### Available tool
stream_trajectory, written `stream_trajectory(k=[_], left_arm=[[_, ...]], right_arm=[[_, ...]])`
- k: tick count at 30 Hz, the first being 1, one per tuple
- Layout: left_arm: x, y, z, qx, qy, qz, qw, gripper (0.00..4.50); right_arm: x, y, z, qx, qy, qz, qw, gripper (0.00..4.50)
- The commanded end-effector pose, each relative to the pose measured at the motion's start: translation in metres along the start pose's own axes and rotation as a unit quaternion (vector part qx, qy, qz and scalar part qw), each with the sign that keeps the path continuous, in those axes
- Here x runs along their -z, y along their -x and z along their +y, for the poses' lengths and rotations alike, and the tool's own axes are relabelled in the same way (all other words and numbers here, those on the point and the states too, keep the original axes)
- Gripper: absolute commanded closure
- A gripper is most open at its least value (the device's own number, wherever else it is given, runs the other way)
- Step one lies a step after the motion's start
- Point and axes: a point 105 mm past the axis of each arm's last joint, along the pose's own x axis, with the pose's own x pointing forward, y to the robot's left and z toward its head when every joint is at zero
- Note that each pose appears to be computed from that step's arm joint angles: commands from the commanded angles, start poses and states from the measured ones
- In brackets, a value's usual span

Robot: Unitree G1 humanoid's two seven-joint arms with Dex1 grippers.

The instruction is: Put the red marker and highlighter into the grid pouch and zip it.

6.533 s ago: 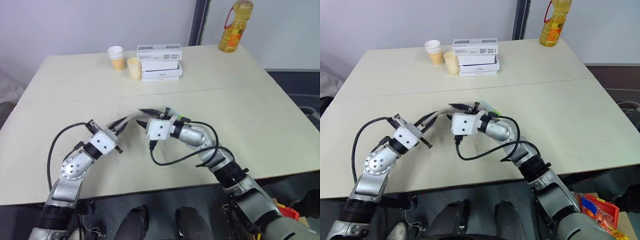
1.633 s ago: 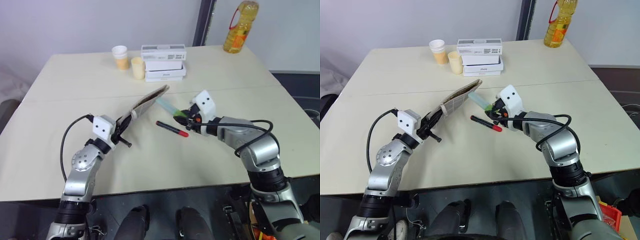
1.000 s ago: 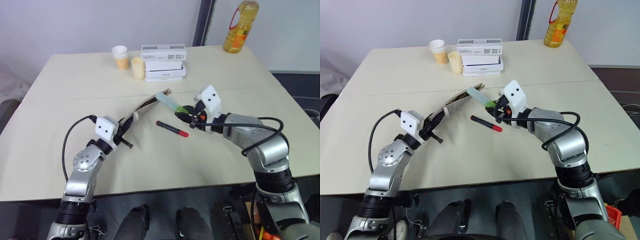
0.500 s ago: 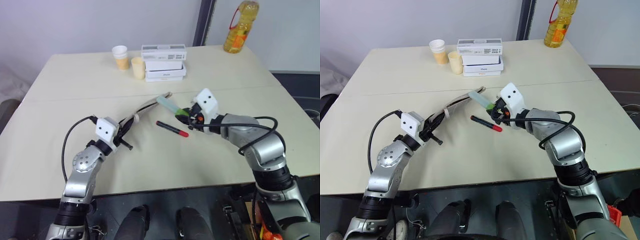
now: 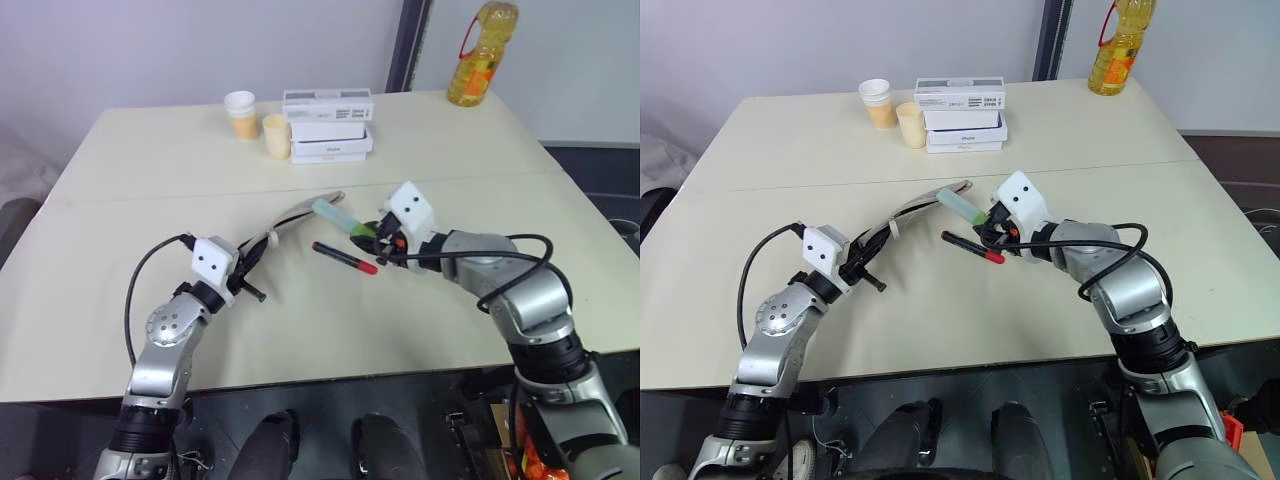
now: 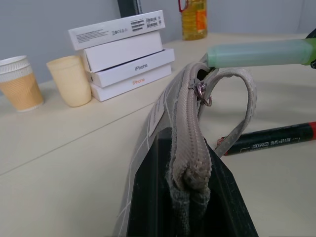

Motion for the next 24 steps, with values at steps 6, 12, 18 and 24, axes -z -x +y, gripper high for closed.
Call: stream_trajectory(k=[6,12,18,24], left_arm=[[-0.023,-0.006,0.0,-0.002,-0.015,-0.034,0.999,4.5],[-0.024,-0.002,-0.009,0.031,-0.047,-0.035,0.998,4.5],[-0.025,0.003,-0.026,0.118,-0.136,-0.029,0.983,4.5],[-0.02,0.008,-0.028,0.168,-0.184,-0.027,0.968,4.5]], right_arm=[[-0.012,0.007,0.007,-0.012,0.027,-0.022,0.999,3.6],[-0.009,0.005,0.006,-0.008,0.031,-0.008,0.999,3.6],[-0.005,0.005,0.005,-0.02,0.064,0.028,0.997,3.6],[-0.016,-0.004,0.025,-0.082,0.11,0.028,0.99,3.6]])
